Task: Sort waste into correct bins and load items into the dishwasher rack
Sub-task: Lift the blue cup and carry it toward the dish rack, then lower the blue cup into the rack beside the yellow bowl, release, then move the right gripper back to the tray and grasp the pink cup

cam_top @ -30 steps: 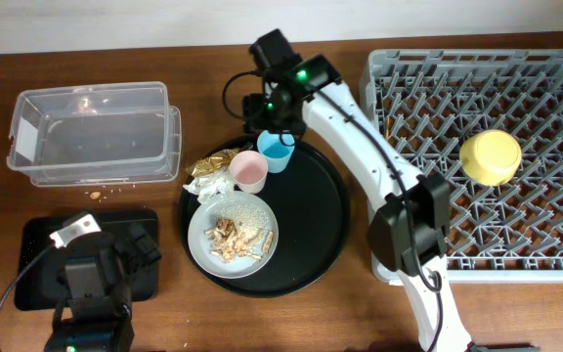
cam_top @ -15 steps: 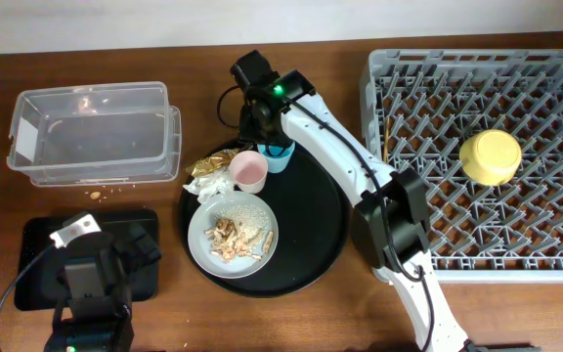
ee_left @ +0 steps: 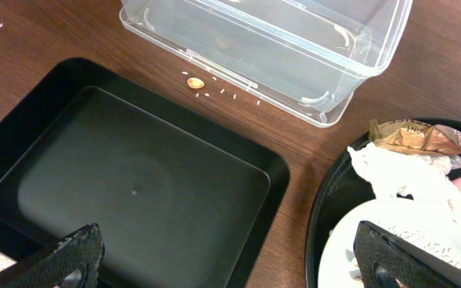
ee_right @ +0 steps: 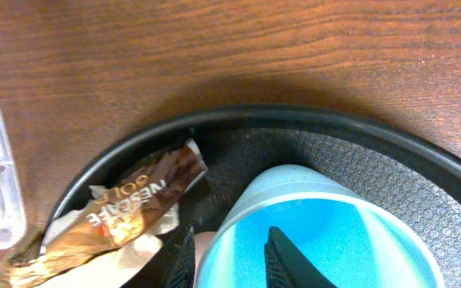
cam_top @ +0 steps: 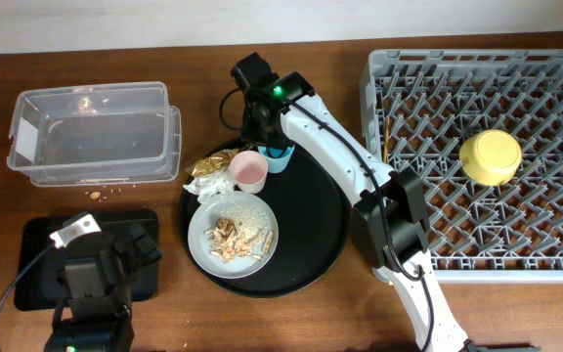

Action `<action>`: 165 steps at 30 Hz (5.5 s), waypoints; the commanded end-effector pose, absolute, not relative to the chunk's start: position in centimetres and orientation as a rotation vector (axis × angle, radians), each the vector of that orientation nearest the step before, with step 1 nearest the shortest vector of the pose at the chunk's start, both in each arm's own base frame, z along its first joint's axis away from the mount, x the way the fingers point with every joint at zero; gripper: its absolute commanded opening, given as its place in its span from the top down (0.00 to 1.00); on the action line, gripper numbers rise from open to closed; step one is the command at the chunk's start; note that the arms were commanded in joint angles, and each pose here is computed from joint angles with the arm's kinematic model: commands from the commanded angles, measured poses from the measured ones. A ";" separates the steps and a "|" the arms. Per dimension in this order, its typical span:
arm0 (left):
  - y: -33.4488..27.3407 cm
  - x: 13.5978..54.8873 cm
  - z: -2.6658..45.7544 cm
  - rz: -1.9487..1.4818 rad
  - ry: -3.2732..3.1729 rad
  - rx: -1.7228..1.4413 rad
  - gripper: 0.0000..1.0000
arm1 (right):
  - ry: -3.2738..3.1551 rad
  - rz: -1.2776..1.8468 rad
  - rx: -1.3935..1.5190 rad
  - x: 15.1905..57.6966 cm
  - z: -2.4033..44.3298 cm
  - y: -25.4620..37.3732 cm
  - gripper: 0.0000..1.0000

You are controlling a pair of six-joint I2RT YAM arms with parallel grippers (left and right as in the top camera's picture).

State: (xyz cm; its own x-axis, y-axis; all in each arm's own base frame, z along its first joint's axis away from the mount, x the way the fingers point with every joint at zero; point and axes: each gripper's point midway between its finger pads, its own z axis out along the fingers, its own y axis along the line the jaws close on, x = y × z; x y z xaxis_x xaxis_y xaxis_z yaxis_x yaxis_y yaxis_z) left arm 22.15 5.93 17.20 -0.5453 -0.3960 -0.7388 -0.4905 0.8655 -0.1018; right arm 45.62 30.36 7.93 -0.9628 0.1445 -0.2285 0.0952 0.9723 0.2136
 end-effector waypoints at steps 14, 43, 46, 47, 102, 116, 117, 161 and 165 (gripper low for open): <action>6.0 22.2 17.9 0.149 2.190 -0.642 0.01 | 2.847 0.269 0.216 46.1 12.1 28.8 0.96; 6.0 22.2 17.9 0.149 2.190 -0.642 0.01 | 2.565 0.786 0.280 48.3 29.1 0.1 0.96; 6.0 22.2 17.9 0.149 2.190 -0.642 0.01 | 2.514 0.975 0.266 49.1 28.3 -1.1 0.96; 6.0 22.3 17.9 0.149 2.190 -0.642 0.01 | 2.511 1.000 0.281 49.4 27.7 -1.5 0.96; 6.0 22.2 17.9 0.149 2.190 -0.642 0.01 | 2.746 0.833 0.996 47.1 14.2 -12.8 0.59; 6.0 22.2 17.9 0.149 2.190 -0.642 0.01 | 2.681 0.387 0.847 45.5 23.4 -11.4 0.55; 6.0 22.2 17.9 0.149 2.190 -0.642 0.01 | 2.696 0.375 0.817 45.7 23.3 -10.5 0.55; 6.0 22.2 17.9 0.149 2.190 -0.642 0.01 | 2.772 0.080 -0.017 40.7 8.6 35.3 0.79; 6.0 22.2 17.9 0.149 2.190 -0.642 0.01 | 2.724 0.113 -0.051 41.5 12.7 34.9 0.88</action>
State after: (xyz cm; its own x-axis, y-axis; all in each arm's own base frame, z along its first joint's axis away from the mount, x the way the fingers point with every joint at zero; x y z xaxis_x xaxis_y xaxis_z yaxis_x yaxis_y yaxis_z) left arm 22.15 5.93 17.20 -0.5453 -0.3960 -0.7388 -0.4905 0.8655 -0.1018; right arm 39.91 34.97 7.70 -0.9476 -0.0257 -0.3183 -0.0367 0.9989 0.0288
